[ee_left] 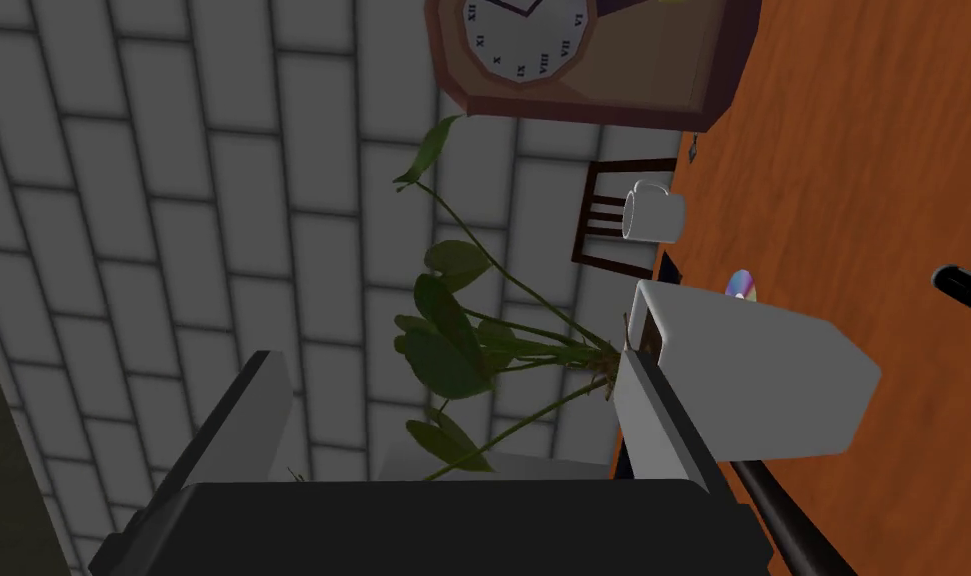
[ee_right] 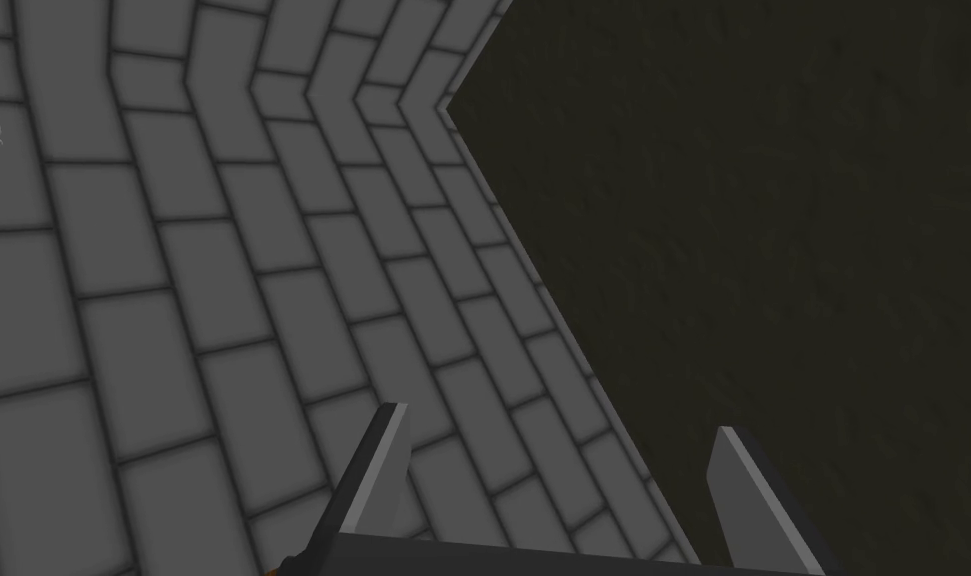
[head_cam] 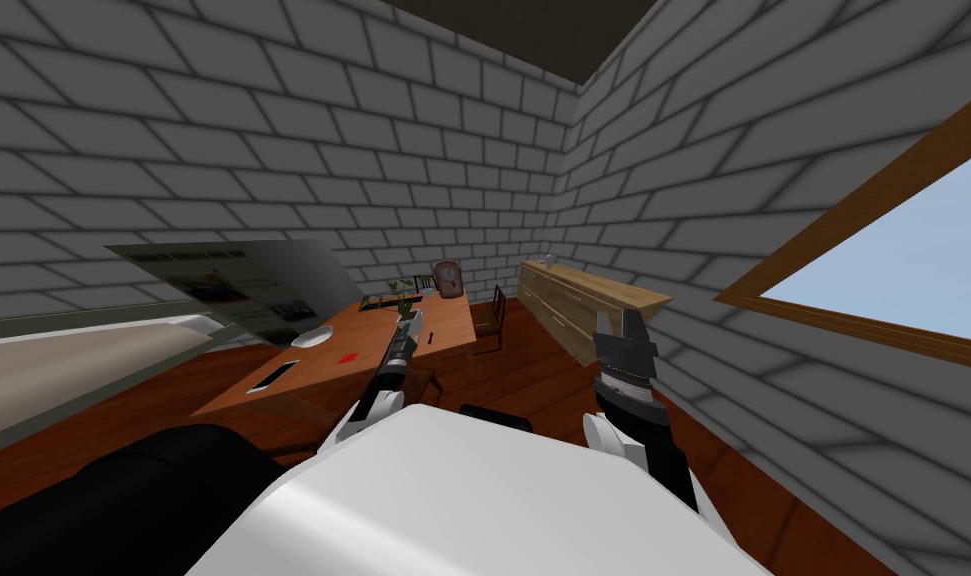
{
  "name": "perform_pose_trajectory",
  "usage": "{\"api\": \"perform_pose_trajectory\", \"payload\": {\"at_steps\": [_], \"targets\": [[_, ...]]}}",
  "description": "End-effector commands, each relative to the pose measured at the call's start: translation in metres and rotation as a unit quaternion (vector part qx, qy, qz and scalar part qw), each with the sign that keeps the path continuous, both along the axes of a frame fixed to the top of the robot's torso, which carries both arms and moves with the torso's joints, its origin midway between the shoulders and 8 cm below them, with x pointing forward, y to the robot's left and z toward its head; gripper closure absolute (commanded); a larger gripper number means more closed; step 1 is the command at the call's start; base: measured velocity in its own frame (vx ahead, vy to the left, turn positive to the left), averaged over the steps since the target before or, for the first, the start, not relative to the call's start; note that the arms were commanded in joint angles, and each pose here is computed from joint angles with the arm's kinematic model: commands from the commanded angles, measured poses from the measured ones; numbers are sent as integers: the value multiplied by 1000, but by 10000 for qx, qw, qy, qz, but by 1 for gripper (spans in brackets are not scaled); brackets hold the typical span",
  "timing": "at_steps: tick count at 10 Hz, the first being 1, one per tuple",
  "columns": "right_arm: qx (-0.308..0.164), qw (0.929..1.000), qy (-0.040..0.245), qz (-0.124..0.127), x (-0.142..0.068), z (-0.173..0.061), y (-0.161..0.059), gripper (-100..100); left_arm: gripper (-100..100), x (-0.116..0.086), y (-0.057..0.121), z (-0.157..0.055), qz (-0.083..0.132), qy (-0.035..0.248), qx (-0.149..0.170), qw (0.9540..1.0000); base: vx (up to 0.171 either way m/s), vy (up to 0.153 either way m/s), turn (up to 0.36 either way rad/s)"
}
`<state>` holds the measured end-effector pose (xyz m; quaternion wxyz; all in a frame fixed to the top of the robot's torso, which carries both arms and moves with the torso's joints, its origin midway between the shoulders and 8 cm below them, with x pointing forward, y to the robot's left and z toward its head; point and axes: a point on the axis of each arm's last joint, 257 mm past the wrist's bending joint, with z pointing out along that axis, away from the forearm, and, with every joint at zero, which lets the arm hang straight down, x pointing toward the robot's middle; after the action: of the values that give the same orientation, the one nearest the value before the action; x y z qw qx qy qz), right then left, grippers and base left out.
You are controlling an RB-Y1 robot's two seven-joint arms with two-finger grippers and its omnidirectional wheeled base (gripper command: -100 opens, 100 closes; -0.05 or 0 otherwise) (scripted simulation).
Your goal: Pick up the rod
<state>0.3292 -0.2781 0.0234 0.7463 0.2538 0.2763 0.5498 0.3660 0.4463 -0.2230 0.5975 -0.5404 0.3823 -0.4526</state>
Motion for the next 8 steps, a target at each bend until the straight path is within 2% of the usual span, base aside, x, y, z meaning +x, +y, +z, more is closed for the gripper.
{"api": "perform_pose_trajectory", "payload": {"at_steps": [1,3,4,5,6,8], "targets": [[0,10000,0,0,0,0,0,0,-100,-10,26,-23,212,235,-320,9990,17,-78,1],[0,10000,0,0,0,0,0,0,-100,-16,32,-42,296,412,-386,9980,16,-41,4],[0,10000,0,0,0,0,0,0,-100,-27,56,-60,509,591,-684,9946,18,-48,-8],[0,10000,0,0,0,0,0,0,-100,-32,60,-73,572,717,-719,9932,22,-50,2],[0,10000,0,0,0,0,0,0,-100,-44,81,-87,771,857,-979,9885,40,-68,-4],[0,10000,0,0,0,0,0,0,-100,-53,87,-103,871,1004,-1058,9855,32,-44,3]]}}
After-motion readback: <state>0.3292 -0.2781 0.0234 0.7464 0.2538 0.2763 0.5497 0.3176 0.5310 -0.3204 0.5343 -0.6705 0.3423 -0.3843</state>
